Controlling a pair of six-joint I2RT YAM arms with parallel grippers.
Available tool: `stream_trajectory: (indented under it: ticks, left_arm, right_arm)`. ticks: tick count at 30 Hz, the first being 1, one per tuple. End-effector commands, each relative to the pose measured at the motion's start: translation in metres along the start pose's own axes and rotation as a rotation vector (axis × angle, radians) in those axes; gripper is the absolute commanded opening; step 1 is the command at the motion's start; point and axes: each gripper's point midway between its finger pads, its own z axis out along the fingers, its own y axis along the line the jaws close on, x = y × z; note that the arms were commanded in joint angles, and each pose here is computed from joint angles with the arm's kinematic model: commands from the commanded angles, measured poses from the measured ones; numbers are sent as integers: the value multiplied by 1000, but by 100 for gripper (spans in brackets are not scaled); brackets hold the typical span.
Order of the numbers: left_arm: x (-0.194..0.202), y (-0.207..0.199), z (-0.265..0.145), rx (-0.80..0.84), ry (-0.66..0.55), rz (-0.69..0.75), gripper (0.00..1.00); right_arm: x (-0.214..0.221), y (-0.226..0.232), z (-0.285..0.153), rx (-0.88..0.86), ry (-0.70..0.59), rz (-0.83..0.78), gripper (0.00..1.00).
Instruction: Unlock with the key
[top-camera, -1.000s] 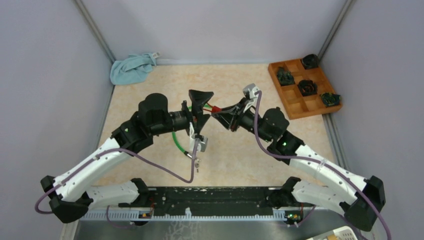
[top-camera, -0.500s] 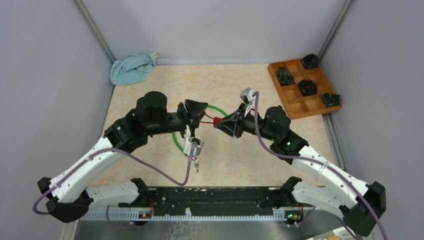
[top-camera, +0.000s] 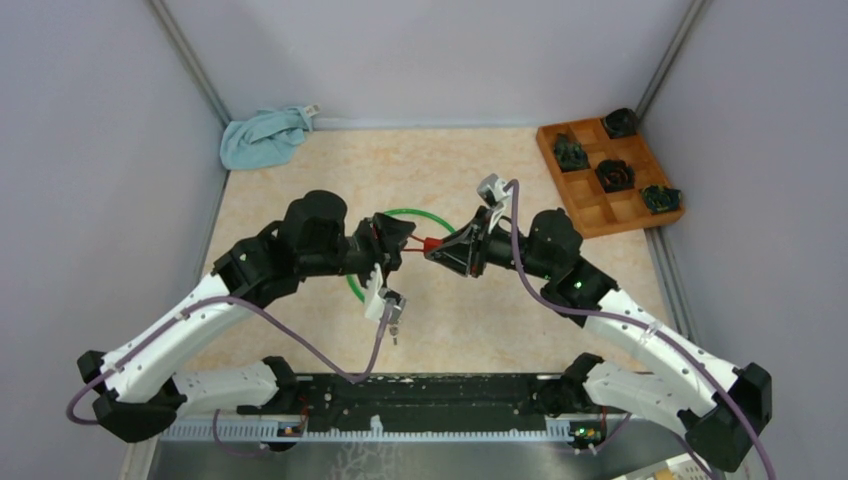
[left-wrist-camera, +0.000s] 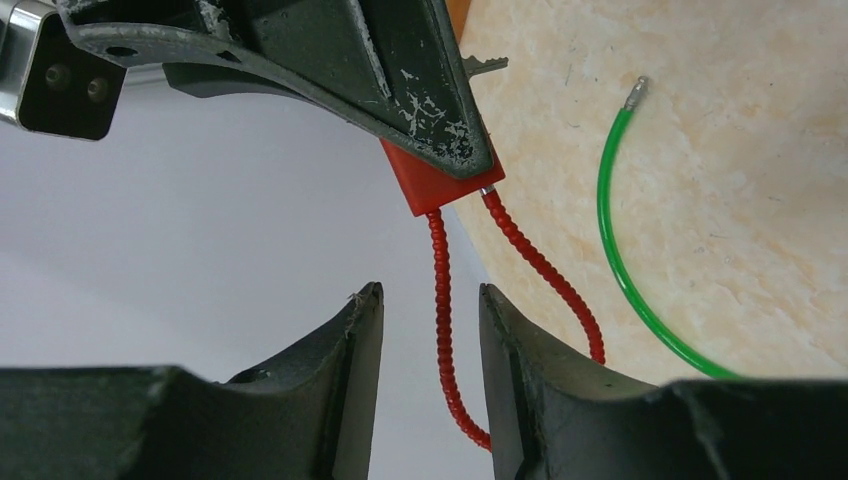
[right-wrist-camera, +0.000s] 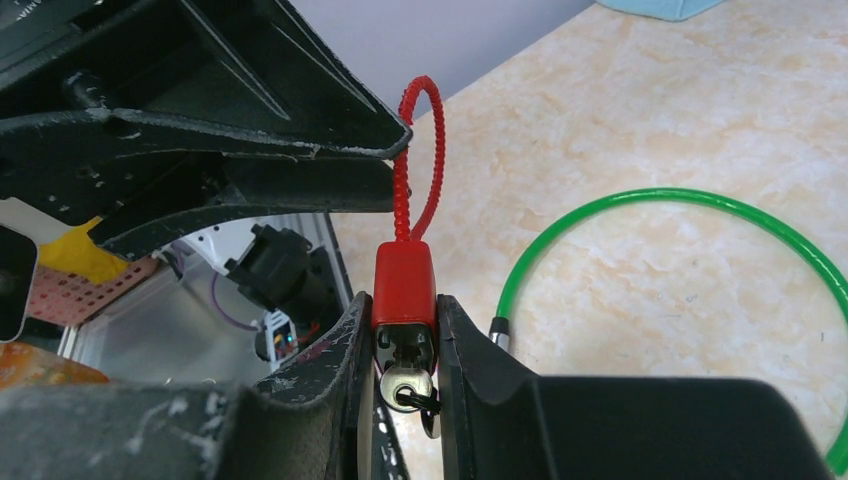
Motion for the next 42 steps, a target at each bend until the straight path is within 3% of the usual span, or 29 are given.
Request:
stream_trajectory:
  ticks: [1, 8, 23, 24, 25, 26, 28, 29, 30, 33, 37, 42]
  left_arm:
    - [3, 0, 7, -7, 21, 21, 43]
    - [4, 4, 12, -28, 34, 32, 1]
    - [19, 0, -7, -62, 142, 39, 0]
    - [19, 2, -7, -72, 140, 40, 1]
    - [17, 6, -7, -90, 131, 39, 12]
    - [13, 12, -9, -117, 113, 37, 26]
    - [2, 32, -17, -196, 62, 21, 68]
    - [-4, 43, -23, -237, 33, 13, 80]
    - [-12, 52, -29, -265, -5, 8, 86]
    - [-32, 61, -43, -269, -83, -13, 86]
    - [-48, 40, -45, -179, -151, -59, 68]
    - [-49, 2, -29, -118, -135, 33, 48]
  right_arm:
    - [-44, 28, -1, -101, -112, -52, 0]
    - [-49, 31, -4, -117, -159, -37, 0]
    - [-50, 25, -38, -173, -316, 40, 0]
    - [-50, 26, -38, -182, -311, 39, 0]
    - [-50, 27, -38, -191, -303, 38, 0]
    - [-49, 28, -38, -195, -295, 38, 0]
    - [-48, 29, -38, -206, -283, 34, 0]
    - [-47, 29, -38, -208, -278, 31, 0]
    - [-47, 28, -38, -206, -276, 27, 0]
    - [-48, 25, -38, -199, -273, 19, 0]
    - [-55, 24, -33, -201, -277, 12, 0]
    - [-67, 16, -26, -169, -310, 26, 0]
